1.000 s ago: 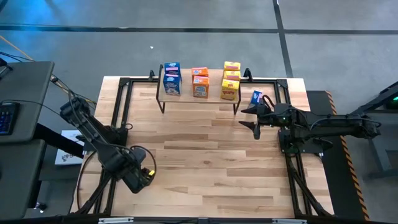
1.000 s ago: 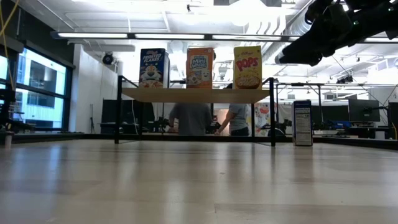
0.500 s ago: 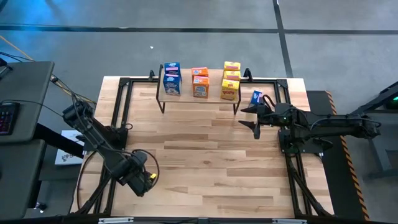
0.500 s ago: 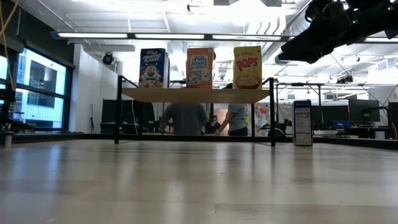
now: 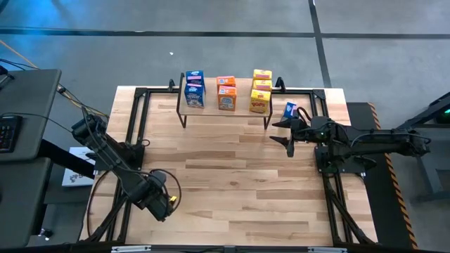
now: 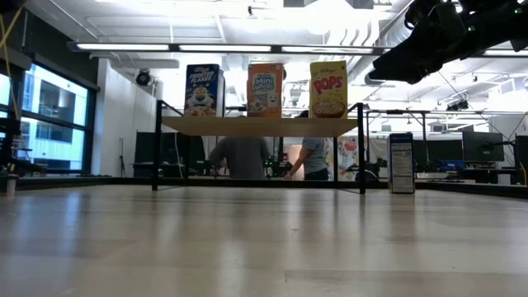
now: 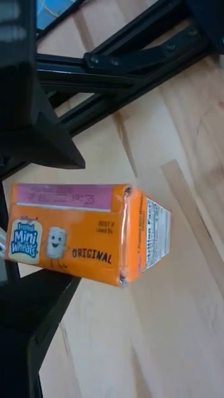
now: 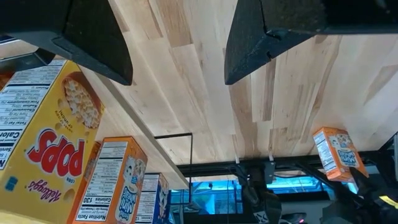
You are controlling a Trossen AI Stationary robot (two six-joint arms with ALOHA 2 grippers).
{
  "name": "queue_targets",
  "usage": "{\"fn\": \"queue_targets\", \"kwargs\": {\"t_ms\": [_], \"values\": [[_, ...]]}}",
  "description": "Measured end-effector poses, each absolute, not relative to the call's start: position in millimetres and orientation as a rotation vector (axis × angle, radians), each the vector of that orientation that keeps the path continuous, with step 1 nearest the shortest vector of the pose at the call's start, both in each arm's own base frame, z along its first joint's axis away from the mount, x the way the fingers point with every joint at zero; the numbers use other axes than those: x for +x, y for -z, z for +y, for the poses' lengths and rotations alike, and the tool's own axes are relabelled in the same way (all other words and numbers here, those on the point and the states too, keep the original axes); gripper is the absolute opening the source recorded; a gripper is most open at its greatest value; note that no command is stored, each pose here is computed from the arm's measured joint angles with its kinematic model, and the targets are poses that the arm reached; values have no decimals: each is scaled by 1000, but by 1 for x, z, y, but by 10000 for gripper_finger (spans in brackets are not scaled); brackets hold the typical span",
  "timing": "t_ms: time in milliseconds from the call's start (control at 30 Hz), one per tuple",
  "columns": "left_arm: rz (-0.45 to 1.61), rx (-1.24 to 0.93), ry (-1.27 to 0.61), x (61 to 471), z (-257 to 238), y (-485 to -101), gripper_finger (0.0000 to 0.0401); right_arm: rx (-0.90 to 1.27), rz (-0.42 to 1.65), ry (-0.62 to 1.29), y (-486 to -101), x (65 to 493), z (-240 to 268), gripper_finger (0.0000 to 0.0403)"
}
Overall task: Stack cereal on shelf
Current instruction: Put the orange cereal box aligned with the other orange cereal boxes on the shelf
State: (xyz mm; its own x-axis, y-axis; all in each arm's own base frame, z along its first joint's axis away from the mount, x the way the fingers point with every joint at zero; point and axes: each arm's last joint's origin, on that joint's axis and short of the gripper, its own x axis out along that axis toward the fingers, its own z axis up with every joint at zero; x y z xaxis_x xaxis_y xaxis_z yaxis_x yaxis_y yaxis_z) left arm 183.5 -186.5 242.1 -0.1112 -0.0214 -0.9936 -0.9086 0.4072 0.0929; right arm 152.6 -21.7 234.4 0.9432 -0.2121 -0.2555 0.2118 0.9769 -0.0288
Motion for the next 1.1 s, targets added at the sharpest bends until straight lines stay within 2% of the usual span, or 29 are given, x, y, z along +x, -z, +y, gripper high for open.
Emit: {"fn": "queue_targets", "kwargs": {"t_ms": [333,600,867,1100], "values": [[1474,-933,-844,190,-193,-242,208,-1,261,216,-234,153,-22,248],[1479,-921,-787,192,-195,-242,203,-1,261,216,-234,153,-22,248],[1529,-863,-711,192,-194,-242,194,0,261,216,-234,153,-22,248],[1546,-790,-628,199,-188,-242,172,4,238,217,-236,153,-22,248]]}}
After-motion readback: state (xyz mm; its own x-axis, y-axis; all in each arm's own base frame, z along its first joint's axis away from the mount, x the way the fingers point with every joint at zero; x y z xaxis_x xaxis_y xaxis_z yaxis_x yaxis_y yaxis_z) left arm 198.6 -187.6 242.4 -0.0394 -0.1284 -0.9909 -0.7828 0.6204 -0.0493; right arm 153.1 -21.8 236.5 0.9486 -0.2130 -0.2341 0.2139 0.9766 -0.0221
